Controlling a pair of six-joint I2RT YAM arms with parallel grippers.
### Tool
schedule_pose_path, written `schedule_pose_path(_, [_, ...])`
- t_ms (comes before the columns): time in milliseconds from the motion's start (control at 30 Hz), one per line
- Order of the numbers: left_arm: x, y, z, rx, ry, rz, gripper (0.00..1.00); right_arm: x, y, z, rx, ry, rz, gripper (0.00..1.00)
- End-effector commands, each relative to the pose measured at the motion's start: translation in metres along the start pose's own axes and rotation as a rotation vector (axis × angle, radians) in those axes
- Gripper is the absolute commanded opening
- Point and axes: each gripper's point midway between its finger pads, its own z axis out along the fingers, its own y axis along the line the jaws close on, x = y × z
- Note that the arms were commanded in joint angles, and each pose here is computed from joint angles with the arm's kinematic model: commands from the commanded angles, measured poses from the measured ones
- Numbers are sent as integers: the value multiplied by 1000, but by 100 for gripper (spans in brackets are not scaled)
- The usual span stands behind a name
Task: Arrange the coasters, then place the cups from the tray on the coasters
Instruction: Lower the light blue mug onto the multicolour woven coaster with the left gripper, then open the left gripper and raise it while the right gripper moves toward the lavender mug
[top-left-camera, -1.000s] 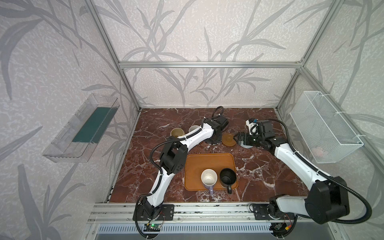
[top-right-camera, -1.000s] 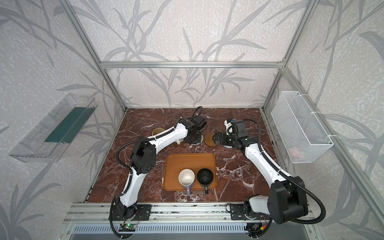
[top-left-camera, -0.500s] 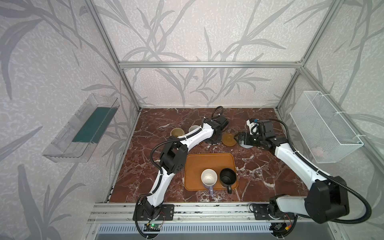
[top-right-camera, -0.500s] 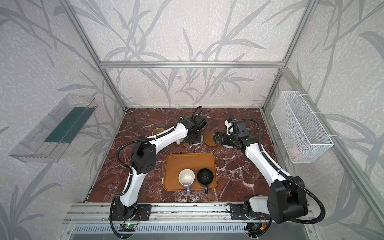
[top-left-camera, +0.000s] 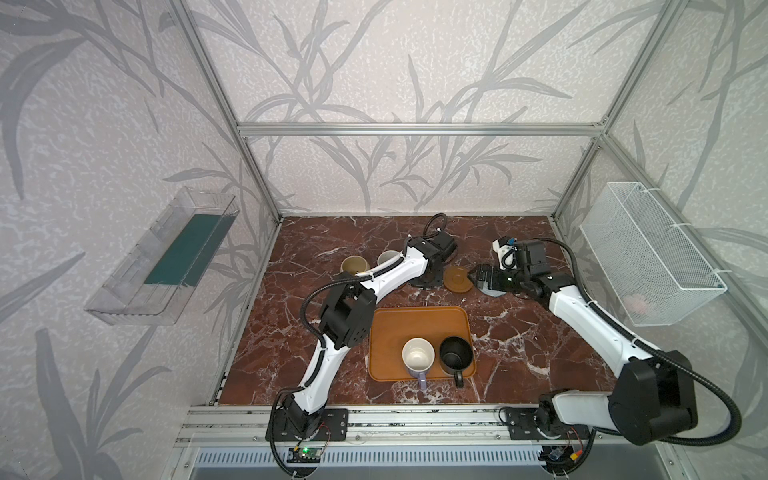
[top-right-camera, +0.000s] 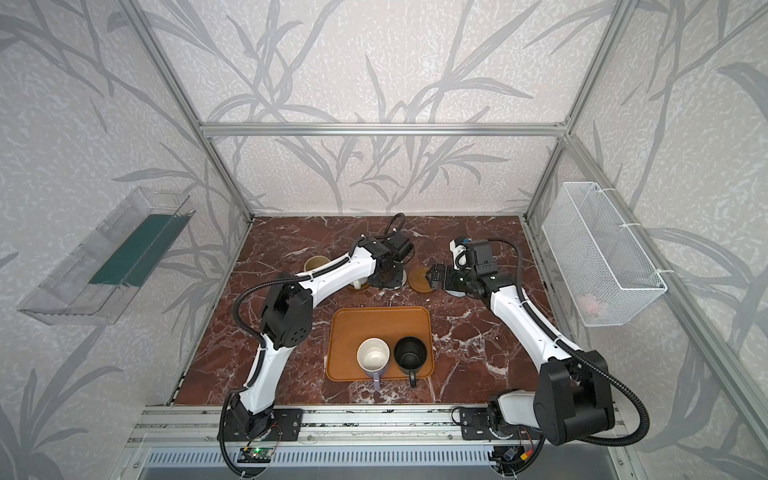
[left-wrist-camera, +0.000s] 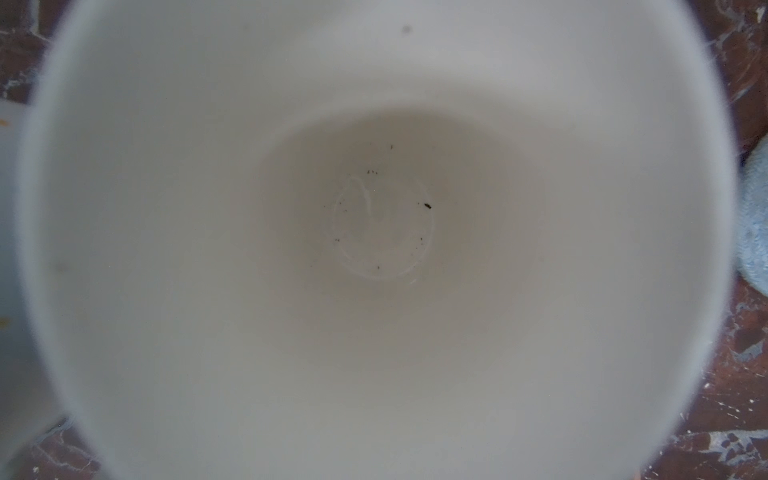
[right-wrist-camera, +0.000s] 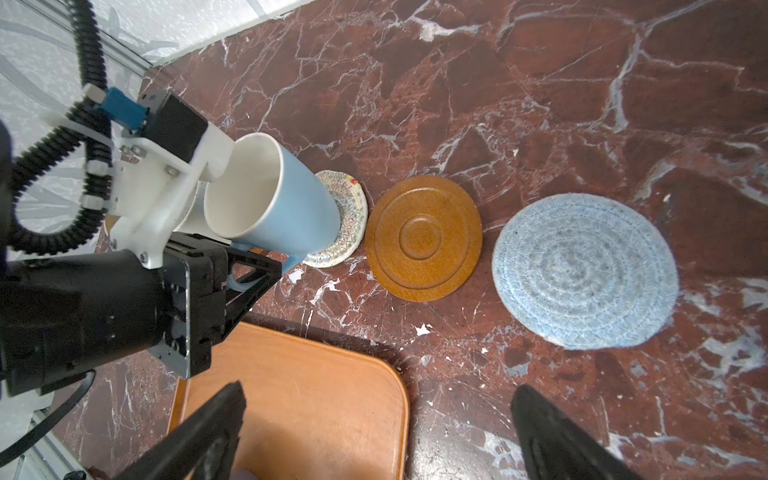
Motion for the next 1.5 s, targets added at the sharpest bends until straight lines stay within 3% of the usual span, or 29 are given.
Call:
schedule_pose_path(0, [-8,4,-6,-8,-33,-21,18,-2,1,0,-8,3,-7,99])
schedule_pose_path(333, [-10,6,-10,-15,-46,-26,25,-2,1,0,-9,8,-7,99])
schedule_pose_path(867, [-15,5,-21,2,-68,-30,26,-1,1,1,-16,10,-3,99])
schedule_pose_path(967, [-12,3,-21,7,-59,-32,37,-1,0,0,-15,11,-5,100])
schedule_pose_path(1233, [-19,-7,-47,98,-89,-55,45,-1,5,-6,-35,7,-10,99])
schedule_pose_path(1467, [-17,-9,-85,196,-129,-84,70,3,19,-28,-74,20,-36,99])
